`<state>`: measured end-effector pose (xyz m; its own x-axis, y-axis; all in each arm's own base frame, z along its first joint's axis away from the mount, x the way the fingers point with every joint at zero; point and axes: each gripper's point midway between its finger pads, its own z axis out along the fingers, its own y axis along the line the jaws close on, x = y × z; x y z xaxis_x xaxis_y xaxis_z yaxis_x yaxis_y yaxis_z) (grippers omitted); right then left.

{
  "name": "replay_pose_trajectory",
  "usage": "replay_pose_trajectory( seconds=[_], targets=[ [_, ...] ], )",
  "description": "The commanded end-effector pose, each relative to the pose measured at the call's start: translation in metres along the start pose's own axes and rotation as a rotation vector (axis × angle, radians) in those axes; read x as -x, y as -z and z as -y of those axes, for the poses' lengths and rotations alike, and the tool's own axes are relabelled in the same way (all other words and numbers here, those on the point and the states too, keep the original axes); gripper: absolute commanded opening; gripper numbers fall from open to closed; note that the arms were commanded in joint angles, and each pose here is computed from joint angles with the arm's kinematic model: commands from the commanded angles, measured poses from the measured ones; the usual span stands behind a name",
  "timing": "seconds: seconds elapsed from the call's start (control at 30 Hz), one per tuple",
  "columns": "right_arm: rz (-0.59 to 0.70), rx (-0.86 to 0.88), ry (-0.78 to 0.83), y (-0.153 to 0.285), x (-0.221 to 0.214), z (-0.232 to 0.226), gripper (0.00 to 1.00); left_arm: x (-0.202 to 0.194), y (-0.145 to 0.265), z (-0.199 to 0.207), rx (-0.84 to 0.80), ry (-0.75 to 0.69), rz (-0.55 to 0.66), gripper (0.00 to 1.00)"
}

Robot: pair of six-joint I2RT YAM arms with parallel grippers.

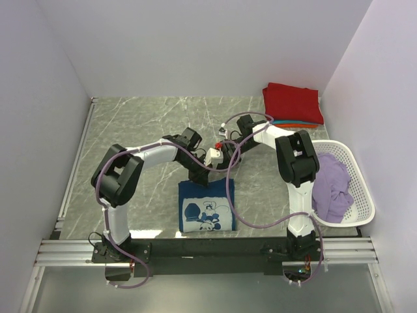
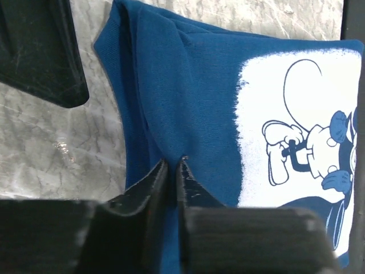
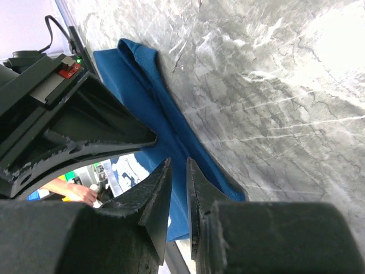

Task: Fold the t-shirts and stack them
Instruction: Fold the tshirt

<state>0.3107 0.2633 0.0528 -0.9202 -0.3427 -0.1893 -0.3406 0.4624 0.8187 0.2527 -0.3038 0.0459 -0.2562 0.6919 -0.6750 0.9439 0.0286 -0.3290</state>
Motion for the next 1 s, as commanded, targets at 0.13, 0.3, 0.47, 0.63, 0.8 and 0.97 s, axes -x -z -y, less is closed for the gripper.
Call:
replay_pose_trajectory(
  seconds=[0.13, 0.3, 0.47, 0.63, 0.8, 0.97],
  targets=[
    [-0.011, 0.053, 0.031, -0.019, 0.002, -0.013, 0.23, 0.031, 0.019, 0.022, 0.004, -0.122, 0.07, 0.01],
    [-0.04, 0.09, 0.028, -0.039, -0.002, -0.017, 0.23, 0.035, 0.019, 0.035, 0.019, -0.184, 0.056, 0.01],
    [-0.088, 0.101, -0.034, -0.057, -0.01, -0.005, 0.22, 0.037, 0.019, 0.039, 0.045, -0.229, 0.046, 0.01],
    [-0.136, 0.106, -0.071, -0.07, -0.021, 0.002, 0.22, 0.042, 0.022, 0.039, 0.065, -0.267, 0.044, 0.01],
    [-0.172, 0.105, -0.113, -0.076, -0.033, 0.009, 0.21, 0.056, 0.03, 0.033, 0.116, -0.312, 0.065, 0.01],
    [-0.183, 0.106, -0.117, -0.08, -0.039, 0.009, 0.21, 0.068, 0.033, 0.026, 0.14, -0.341, 0.074, 0.01]
  ],
)
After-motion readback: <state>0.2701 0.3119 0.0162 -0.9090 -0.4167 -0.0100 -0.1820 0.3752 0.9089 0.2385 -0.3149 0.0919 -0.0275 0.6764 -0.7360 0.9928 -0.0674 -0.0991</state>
